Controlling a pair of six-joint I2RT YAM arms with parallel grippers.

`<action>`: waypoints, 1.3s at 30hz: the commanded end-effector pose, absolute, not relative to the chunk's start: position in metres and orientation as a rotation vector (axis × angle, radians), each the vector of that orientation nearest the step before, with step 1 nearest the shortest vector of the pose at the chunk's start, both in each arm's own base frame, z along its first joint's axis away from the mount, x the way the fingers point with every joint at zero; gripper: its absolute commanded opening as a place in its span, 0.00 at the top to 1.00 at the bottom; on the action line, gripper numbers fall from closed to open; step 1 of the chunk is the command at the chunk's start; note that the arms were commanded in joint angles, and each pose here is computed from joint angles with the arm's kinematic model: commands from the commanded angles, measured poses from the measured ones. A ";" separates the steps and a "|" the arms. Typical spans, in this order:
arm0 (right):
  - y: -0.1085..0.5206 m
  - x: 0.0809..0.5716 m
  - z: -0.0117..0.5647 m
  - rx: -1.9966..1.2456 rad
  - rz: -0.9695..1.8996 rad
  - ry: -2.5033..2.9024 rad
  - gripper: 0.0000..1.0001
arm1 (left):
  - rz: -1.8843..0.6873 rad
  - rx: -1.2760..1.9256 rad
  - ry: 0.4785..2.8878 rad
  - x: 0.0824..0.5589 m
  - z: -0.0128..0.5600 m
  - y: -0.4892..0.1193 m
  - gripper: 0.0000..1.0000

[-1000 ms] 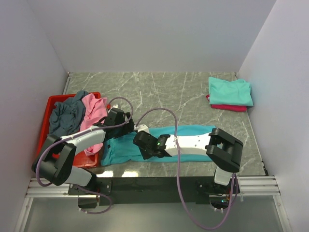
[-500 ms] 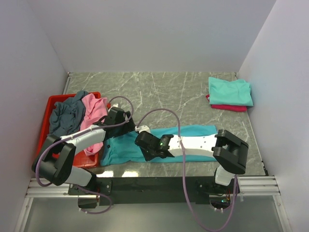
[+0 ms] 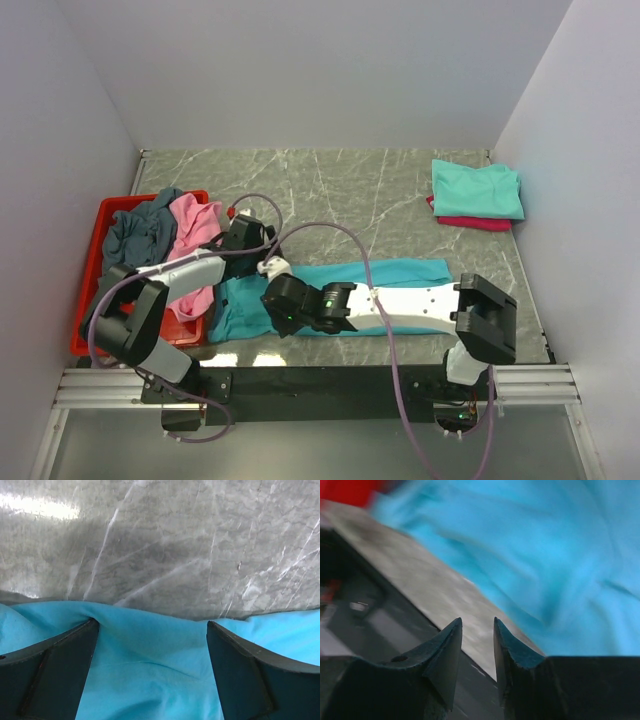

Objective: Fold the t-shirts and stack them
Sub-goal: Fold the tshirt

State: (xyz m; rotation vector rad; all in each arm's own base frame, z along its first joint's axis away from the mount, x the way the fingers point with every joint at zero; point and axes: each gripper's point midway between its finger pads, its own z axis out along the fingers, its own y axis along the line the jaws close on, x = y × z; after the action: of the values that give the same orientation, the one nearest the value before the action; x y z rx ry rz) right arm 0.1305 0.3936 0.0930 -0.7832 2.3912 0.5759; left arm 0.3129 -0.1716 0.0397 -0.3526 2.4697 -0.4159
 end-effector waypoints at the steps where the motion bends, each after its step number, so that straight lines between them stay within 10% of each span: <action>1: 0.441 0.127 0.112 -0.844 0.710 2.283 0.61 | -0.462 -0.316 2.397 0.339 0.059 -0.181 0.05; 39: 0.496 0.187 0.068 -0.834 0.530 1.986 0.55 | -0.764 -0.347 2.470 0.355 0.052 -0.186 0.04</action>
State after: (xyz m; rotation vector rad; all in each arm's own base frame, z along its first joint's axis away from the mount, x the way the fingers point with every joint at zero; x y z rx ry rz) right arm 0.1773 0.4812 0.0498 -0.8735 2.0679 0.5207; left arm 0.3519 -0.1763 0.0463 -0.3836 2.4738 -0.7005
